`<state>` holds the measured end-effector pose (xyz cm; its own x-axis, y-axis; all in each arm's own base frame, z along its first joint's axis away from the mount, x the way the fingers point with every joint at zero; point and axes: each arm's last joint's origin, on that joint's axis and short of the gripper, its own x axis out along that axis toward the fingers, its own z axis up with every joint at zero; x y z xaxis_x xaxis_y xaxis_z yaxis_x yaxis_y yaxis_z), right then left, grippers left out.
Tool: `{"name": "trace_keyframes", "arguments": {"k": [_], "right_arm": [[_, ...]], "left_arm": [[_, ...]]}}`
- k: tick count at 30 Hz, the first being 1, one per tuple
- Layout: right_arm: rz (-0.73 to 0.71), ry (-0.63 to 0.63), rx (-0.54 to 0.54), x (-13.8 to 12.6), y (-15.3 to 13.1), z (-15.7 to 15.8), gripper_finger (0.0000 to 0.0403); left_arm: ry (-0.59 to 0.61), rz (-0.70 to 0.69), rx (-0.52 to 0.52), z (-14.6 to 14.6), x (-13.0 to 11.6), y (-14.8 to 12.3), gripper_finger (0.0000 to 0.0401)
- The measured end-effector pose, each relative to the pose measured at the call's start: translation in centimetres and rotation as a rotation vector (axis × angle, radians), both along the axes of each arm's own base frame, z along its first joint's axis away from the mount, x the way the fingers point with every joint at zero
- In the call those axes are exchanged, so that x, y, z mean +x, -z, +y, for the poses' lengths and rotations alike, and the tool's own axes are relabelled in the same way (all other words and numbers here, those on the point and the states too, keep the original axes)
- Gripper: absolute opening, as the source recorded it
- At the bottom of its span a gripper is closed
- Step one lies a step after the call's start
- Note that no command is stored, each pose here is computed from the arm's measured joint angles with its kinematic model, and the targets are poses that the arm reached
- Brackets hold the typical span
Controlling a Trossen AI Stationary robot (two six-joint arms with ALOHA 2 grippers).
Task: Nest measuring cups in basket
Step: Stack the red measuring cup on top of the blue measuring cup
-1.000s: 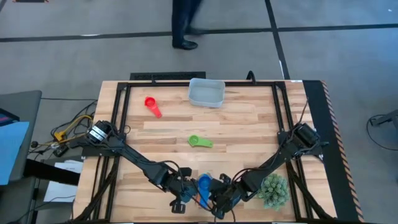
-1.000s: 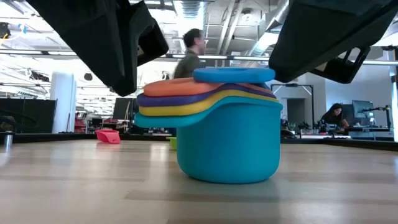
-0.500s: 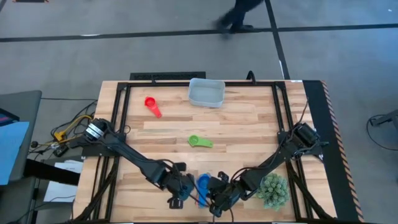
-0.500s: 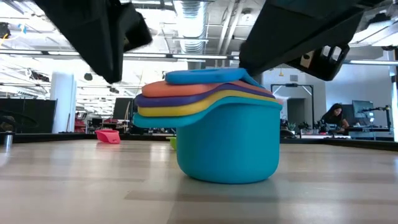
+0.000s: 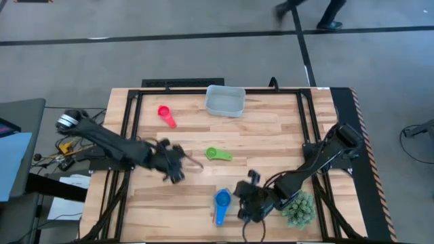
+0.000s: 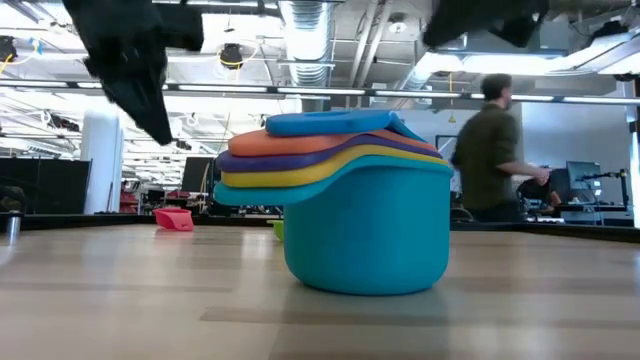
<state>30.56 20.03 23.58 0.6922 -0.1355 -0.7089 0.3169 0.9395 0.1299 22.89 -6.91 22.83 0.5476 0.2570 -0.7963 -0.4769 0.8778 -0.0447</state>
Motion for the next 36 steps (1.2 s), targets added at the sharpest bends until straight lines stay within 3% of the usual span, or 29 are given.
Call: {"name": "trace_keyframes", "arguments": {"k": [3,8,16,24,28,32,36], "right_arm": [[0.065,0.06,-0.044,-0.4,1.0,-2.6,0.0043],[0.118,0.132,0.015,-1.0,3.5,-7.2,0.0032],[-0.024,0.175,0.177,-2.2,4.5,-13.1,0.0023],[-0.051,0.227,0.198,-3.3,4.4,-16.2,0.0104],[-0.057,0.235,0.189,-3.2,4.4,-16.7,0.016],[-0.062,0.251,0.175,-3.1,4.4,-17.0,0.0198],[-0.054,0.247,0.172,-3.2,4.4,-16.9,0.0211]], "left_arm": [[-0.113,-0.044,0.004,3.0,-2.1,0.6,0.0055],[-0.268,-0.064,0.051,7.2,-4.5,1.2,0.0055],[-0.483,-0.035,0.099,12.7,-6.5,1.7,0.0071],[-0.711,0.029,0.169,18.3,-8.9,1.8,0.0145],[-0.775,0.031,0.148,21.1,-9.5,2.6,0.0174],[-0.795,0.001,0.107,23.8,-9.6,3.8,0.0182],[-0.837,0.062,0.09,25.7,-9.9,5.7,0.0175]]}}
